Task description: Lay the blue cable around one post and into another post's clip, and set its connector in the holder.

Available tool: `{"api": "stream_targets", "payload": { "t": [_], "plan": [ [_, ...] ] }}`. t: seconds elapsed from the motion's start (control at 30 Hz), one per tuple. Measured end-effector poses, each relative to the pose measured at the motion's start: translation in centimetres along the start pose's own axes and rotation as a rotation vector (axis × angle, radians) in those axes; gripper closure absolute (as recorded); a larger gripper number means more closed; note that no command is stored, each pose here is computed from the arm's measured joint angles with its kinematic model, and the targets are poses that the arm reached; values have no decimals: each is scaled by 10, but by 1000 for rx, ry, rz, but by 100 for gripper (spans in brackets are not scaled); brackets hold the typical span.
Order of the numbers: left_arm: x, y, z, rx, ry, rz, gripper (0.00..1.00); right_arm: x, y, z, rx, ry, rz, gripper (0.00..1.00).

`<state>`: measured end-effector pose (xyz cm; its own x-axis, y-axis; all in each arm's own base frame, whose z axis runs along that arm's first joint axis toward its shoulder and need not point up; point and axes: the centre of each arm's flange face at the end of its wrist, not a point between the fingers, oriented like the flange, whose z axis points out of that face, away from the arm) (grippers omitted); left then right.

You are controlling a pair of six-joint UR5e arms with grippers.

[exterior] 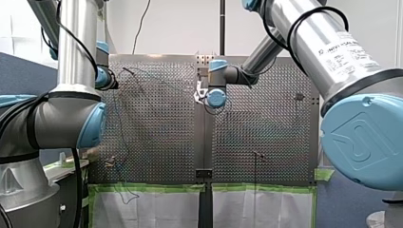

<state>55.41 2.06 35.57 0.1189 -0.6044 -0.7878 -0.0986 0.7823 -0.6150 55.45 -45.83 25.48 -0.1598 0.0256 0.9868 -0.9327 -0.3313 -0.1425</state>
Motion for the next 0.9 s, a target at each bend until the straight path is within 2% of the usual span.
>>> {"api": "stream_targets", "payload": {
  "t": [0.3,0.4,0.73,0.9],
  "plan": [
    [0,0,0,2,-1,-20,0,-78,15,-21,-72,-59,34,100],
    [0,0,0,2,-1,-20,0,-100,23,-27,-100,-74,45,100],
    [-2,2,0,-1,-6,-21,0,-183,59,-59,-212,-126,86,100],
    [-2,2,1,-2,-8,-23,0,-219,87,-73,-285,-144,104,100]
  ]
}}
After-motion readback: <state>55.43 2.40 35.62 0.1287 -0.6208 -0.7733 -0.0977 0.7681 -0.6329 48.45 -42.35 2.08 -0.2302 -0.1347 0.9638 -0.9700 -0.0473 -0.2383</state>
